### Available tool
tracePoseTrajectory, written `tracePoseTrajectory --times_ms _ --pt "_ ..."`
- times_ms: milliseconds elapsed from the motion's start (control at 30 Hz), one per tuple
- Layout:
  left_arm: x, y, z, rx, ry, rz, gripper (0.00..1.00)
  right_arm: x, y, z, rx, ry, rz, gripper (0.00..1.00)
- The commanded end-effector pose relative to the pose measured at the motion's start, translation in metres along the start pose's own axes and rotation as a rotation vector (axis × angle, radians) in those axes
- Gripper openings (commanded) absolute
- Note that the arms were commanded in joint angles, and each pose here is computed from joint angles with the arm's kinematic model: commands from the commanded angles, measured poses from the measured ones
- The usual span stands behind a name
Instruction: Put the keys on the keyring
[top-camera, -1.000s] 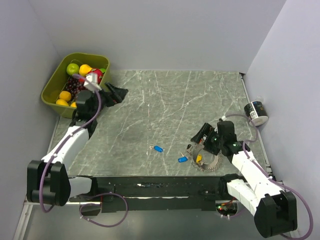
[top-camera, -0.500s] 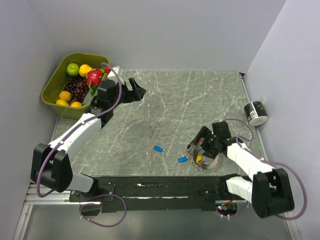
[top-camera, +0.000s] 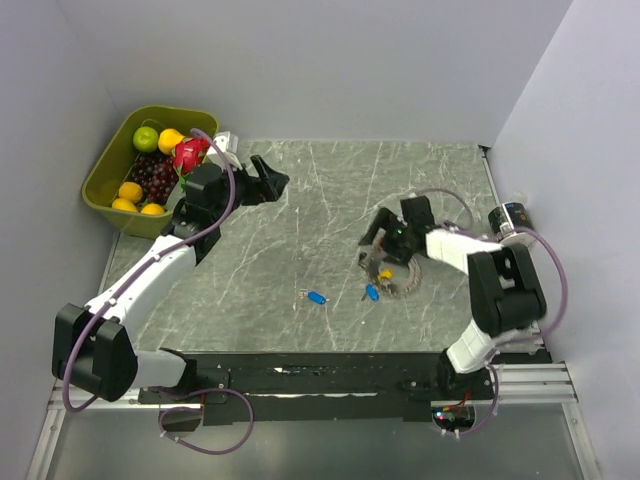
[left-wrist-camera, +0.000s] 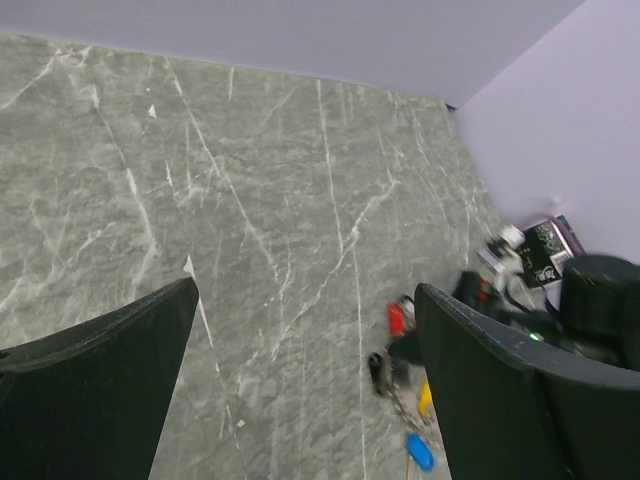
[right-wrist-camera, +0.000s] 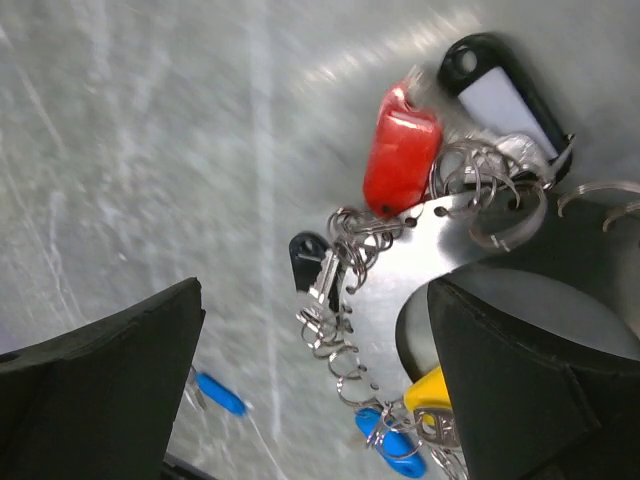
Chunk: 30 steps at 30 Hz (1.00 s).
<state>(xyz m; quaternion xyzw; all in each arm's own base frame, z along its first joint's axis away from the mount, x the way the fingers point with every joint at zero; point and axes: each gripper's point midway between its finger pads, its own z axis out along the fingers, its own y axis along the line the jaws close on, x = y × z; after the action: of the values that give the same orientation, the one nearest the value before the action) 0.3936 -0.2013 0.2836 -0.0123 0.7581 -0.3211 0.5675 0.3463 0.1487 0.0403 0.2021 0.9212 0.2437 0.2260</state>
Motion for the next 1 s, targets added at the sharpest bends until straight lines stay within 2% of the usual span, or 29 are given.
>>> tracePoseTrajectory --times_ms 0,133,233,300,333,400,467,567,600,633,667,800,867,900,967 --pt "0.005 -0.017 -0.003 0.097 0.027 0.012 0.96 -0.027 0.061 0.009 -0.115 -0.054 -0.188 1.0" --pt "0.033 -0.008 0.001 0.097 0.1 -0.023 0.96 -0.021 0.091 0.007 -0.257 -0.041 -0.256 1.0" --pt "0.051 -0.003 0.01 0.101 0.131 -0.075 0.96 -0.017 0.084 -0.004 -0.212 -0.018 -0.281 1.0" --pt "0.063 -0.003 0.017 0.118 0.157 -0.097 0.96 -0.01 0.06 -0.009 -0.122 -0.024 -0.275 1.0" --pt "0.081 0.001 0.025 0.112 0.206 -0.122 0.96 -0.021 0.054 -0.022 -0.08 -0.1 -0.286 1.0" --pt "0.095 -0.004 0.036 0.105 0.273 -0.128 0.96 -0.02 0.025 -0.034 0.021 -0.133 -0.26 1.0" --pt "0.122 0.004 0.052 0.058 0.344 -0.118 0.96 -0.039 0.001 -0.058 0.122 -0.235 -0.218 1.0" --pt "0.157 -0.005 0.075 0.076 0.456 -0.122 0.96 -0.045 -0.047 -0.078 0.307 -0.29 -0.154 1.0" --pt "0.156 -0.02 0.084 0.112 0.474 -0.123 0.96 -0.047 -0.065 -0.081 0.342 -0.292 -0.114 1.0" --pt "0.179 -0.015 0.092 0.104 0.54 -0.13 0.96 -0.048 -0.072 -0.08 0.344 -0.29 -0.097 1.0" --pt "0.172 -0.027 0.103 0.124 0.531 -0.124 0.96 -0.047 -0.078 -0.078 0.346 -0.276 -0.082 1.0" --pt "0.215 -0.042 0.121 0.162 0.633 -0.131 0.96 -0.041 -0.088 -0.051 0.328 -0.147 -0.046 1.0" --pt "0.224 -0.05 0.123 0.187 0.679 -0.158 0.96 -0.042 -0.082 -0.04 0.294 -0.108 -0.034 1.0" --pt "0.232 -0.049 0.123 0.181 0.702 -0.162 0.96 -0.034 -0.081 -0.028 0.268 -0.047 -0.026 1.0" --pt "0.239 -0.049 0.119 0.183 0.722 -0.173 0.96 -0.04 -0.073 -0.023 0.241 -0.026 -0.029 1.0"
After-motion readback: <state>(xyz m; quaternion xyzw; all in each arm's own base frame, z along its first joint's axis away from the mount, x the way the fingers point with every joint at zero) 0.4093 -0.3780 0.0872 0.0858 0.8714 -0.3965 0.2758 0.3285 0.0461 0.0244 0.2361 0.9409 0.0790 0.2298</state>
